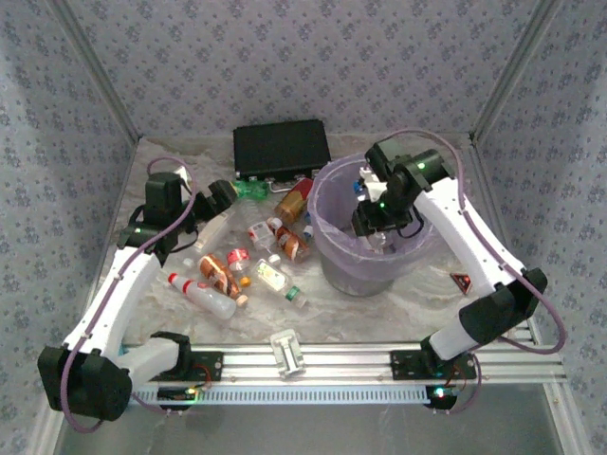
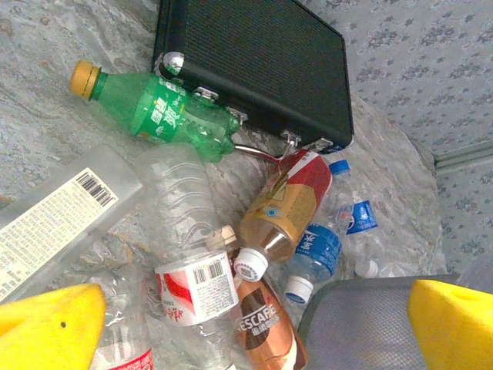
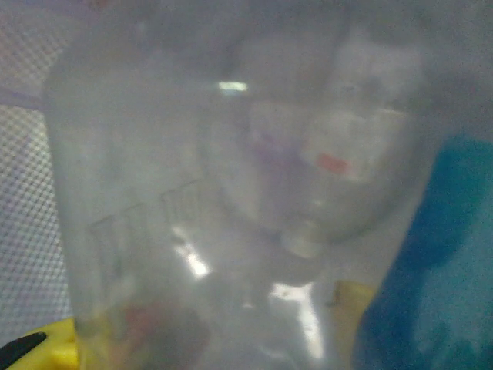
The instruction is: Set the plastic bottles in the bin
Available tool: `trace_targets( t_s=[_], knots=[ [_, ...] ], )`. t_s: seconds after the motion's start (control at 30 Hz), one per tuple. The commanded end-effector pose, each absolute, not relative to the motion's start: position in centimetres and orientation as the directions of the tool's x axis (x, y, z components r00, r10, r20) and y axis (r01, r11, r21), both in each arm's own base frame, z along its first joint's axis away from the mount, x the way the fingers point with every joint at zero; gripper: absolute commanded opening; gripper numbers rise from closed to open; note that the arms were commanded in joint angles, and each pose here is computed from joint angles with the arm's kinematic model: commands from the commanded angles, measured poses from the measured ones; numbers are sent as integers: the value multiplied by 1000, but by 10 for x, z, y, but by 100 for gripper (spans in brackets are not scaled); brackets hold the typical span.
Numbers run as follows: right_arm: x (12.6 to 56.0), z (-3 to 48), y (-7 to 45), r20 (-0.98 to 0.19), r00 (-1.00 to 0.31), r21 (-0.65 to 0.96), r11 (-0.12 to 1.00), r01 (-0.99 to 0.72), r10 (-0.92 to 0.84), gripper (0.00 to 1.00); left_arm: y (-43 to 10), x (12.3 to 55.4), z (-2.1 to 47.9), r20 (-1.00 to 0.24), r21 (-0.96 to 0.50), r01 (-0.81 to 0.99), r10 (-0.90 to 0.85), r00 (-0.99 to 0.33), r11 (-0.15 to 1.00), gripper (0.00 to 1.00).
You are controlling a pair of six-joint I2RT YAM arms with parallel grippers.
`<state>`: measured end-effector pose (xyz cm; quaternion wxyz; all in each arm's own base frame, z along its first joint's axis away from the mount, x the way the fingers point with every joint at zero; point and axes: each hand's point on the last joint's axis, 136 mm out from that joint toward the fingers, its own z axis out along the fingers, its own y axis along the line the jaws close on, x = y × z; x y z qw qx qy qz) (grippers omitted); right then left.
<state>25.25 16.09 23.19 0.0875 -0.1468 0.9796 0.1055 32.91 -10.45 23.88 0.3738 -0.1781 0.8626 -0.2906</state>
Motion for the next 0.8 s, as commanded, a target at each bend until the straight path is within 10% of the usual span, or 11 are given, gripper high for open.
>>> trace_targets(
  t_s=[0.0,0.57,0.77],
  knots=[
    [253,219,168,-188,-955,216,938,-270,-231,30,-99,325,232,-547,-613,-106,-517,-658,783,100],
    [264,112,184,-53,-977,325,921,-213,-207,32,-97,317,215,-527,-601,-130,-513,-678,789,100],
    [262,94,187,-26,-981,335,923,-189,-191,48,-95,315,212,-522,-595,-140,-513,-681,792,100]
  ],
)
